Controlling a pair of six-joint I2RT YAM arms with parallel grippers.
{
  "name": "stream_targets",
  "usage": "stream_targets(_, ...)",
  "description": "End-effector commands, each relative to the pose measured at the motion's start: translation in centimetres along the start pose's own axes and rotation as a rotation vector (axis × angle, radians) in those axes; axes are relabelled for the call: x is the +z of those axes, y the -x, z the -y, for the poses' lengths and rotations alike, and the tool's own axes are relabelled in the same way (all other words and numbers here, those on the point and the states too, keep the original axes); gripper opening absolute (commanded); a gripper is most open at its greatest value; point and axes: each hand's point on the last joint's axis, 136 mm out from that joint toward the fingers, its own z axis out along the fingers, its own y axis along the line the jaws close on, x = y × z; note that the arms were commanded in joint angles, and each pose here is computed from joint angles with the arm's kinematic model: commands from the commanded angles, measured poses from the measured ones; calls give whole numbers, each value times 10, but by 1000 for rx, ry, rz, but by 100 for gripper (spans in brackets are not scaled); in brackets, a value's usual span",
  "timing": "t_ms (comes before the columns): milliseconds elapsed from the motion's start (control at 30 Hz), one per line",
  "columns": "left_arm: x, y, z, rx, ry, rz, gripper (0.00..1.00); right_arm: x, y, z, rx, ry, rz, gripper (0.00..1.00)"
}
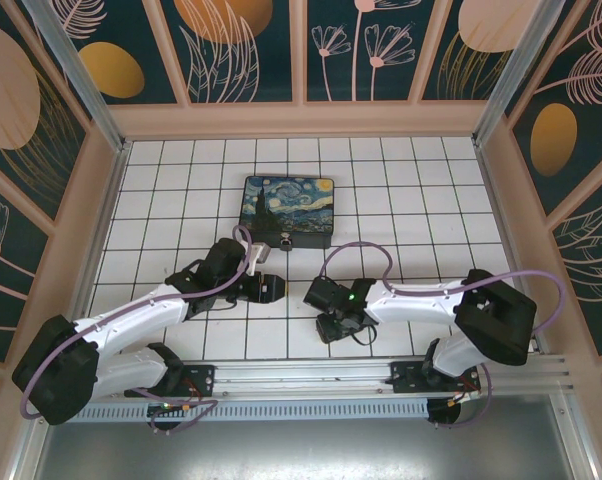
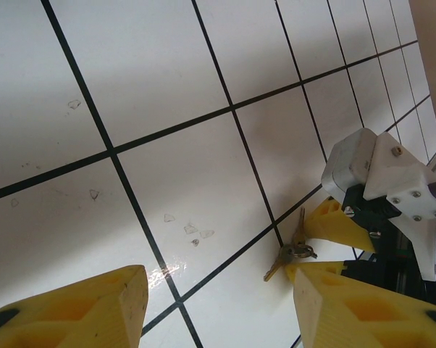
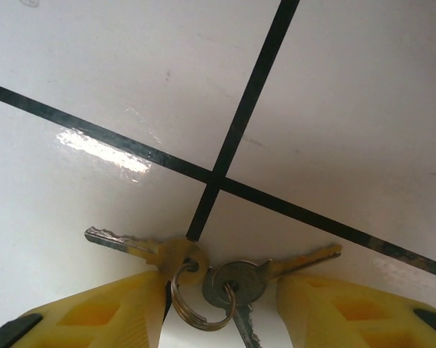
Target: Unlock the padlock with the key
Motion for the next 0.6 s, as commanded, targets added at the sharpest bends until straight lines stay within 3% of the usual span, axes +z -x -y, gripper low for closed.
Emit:
stream_targets(0,0,2,0,12,-6,13,56,12,56,-21,61,83,201,48)
stream_targets(367,2,-11,-3,-13,-29,-14,57,-28,50,-42,-52,234,176,53)
stream_targets(567,-1,-7,-4,-9,-11,10,57,-47,66,-30,-121,266,255,51)
